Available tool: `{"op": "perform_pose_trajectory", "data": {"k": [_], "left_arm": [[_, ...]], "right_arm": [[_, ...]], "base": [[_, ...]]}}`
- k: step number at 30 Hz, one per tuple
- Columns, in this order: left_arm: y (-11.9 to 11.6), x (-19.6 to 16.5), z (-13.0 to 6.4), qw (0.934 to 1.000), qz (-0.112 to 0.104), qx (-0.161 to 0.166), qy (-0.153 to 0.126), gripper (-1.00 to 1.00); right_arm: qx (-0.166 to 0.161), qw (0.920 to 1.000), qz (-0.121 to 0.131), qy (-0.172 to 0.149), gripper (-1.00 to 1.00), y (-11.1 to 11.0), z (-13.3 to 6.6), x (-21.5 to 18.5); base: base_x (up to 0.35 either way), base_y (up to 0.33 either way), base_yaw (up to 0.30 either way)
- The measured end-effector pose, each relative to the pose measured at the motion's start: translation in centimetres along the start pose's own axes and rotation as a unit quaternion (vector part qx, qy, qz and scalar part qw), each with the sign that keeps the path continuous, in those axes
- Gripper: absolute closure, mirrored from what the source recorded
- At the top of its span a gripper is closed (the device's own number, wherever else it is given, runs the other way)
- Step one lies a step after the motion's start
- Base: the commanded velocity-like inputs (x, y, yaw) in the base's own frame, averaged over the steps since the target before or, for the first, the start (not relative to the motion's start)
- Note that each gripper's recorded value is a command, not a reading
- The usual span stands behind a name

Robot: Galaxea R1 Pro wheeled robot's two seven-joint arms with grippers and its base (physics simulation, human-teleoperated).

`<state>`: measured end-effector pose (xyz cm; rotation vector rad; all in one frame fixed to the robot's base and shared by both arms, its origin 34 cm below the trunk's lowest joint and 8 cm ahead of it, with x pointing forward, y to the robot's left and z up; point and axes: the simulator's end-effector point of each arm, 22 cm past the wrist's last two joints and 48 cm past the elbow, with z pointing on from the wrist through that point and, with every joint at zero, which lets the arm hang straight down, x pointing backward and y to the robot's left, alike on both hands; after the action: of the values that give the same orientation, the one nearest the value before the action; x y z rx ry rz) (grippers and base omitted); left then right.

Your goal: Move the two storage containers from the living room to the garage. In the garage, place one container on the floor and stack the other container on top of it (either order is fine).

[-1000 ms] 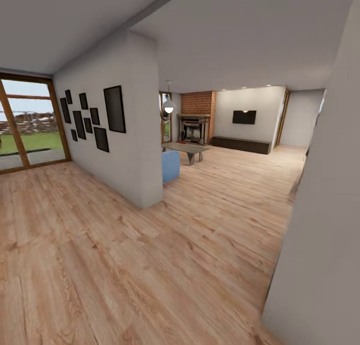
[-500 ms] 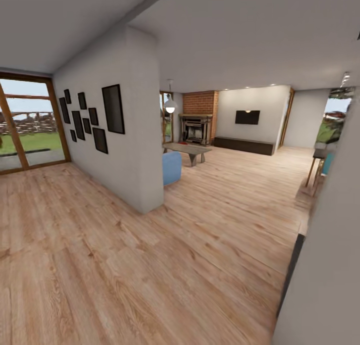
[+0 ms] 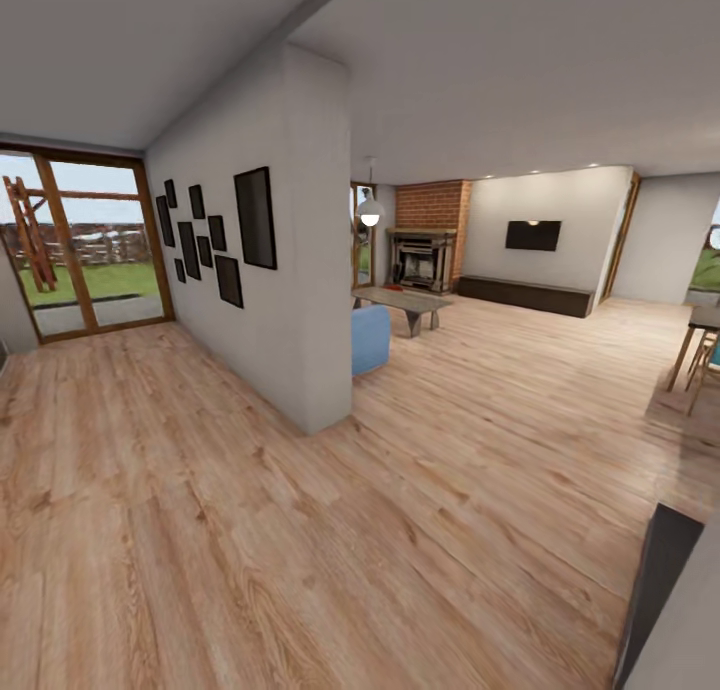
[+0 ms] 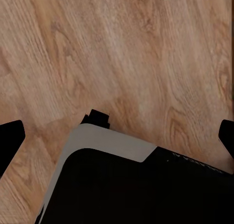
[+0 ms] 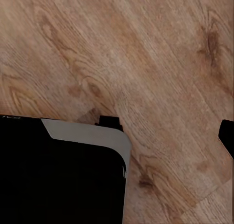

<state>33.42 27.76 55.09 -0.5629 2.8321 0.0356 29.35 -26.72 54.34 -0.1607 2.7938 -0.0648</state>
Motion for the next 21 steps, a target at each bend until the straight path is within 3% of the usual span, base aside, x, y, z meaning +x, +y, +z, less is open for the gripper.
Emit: {"op": "perform_pose_trajectory", "data": {"k": [21], "left_arm": [[-0.10,0.06,0.00,1.0000,0.000,0.001,0.000,-1.00]], "right_arm": [[-0.002,1.0000,-0.007,0.002,-1.00,0.11,0.00,0.07]], "base": [[0.322,0.000,0.001]]}}
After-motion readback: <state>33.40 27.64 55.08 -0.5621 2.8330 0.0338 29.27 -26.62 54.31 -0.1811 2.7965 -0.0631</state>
